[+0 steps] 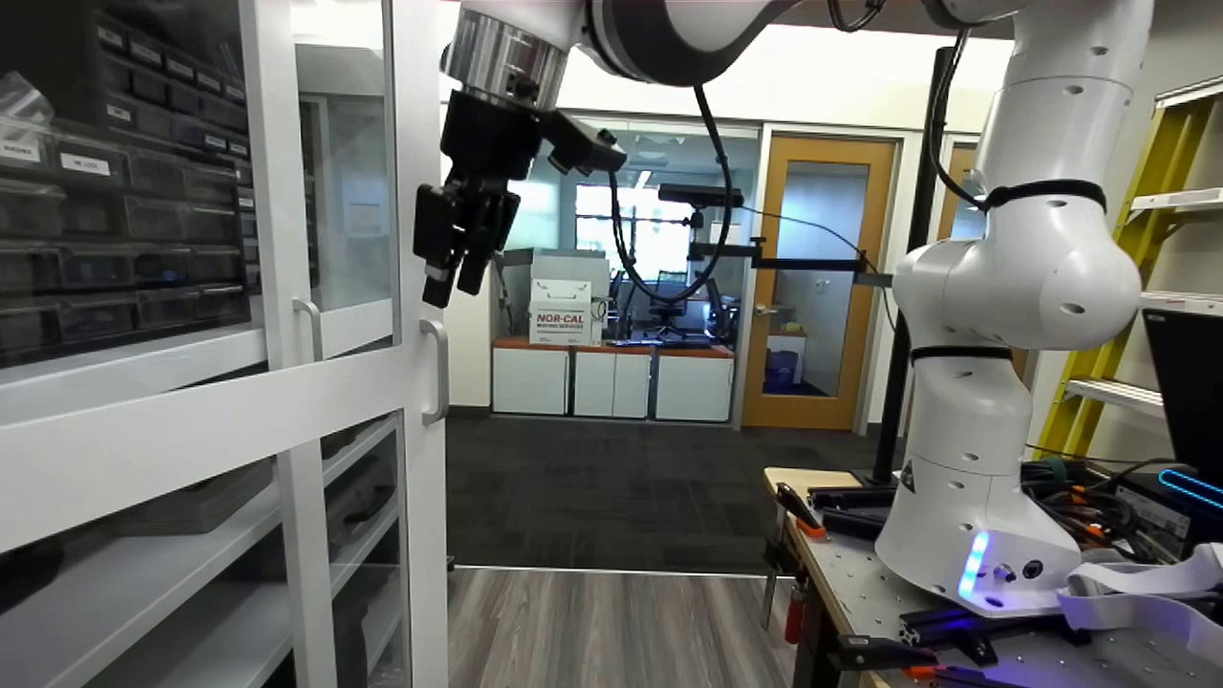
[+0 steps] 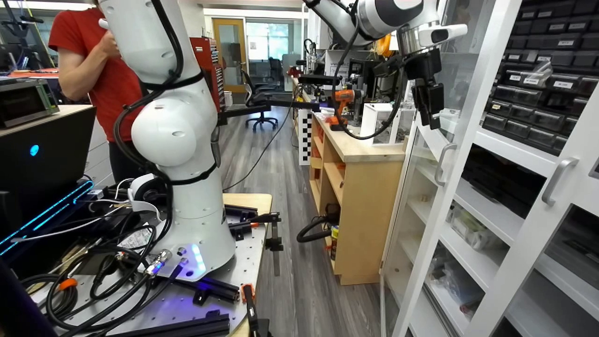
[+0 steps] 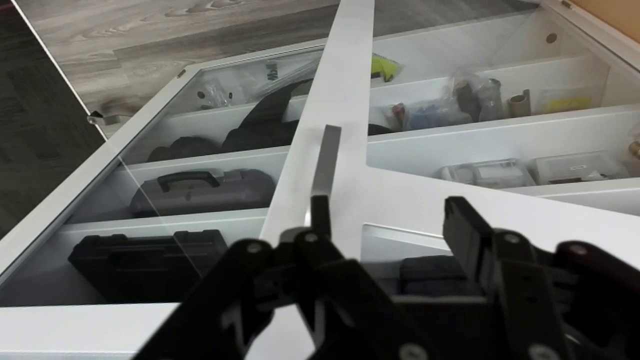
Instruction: Open the left cabinet door
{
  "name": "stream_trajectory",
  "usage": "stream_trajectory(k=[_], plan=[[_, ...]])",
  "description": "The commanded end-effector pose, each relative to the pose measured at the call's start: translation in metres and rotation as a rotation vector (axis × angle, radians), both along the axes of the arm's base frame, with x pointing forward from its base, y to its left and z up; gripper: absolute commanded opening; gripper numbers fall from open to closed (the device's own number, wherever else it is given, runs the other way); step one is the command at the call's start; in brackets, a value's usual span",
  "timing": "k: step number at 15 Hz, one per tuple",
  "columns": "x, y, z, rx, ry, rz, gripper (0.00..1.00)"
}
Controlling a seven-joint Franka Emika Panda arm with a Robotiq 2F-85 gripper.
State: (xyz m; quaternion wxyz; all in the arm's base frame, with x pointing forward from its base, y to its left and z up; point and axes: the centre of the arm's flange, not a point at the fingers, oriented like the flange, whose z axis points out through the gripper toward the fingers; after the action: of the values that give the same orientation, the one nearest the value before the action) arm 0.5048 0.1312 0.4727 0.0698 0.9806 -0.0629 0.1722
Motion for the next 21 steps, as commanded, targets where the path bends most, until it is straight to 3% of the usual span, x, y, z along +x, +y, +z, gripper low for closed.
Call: stream_trajectory(k=[1, 4, 13, 21], plan=[[-0.021, -0.001, 0.025, -0.008, 0.044, 0.037, 0.92], [-0.029, -0.014, 0.034, -0.027, 0.073, 0.031, 1.0], [-0.054, -0.072, 0.081, -0.039, 0.075, -0.012, 1.0], [-0.059, -0.148, 0.107, 0.024, 0.078, 0.076, 1.0]])
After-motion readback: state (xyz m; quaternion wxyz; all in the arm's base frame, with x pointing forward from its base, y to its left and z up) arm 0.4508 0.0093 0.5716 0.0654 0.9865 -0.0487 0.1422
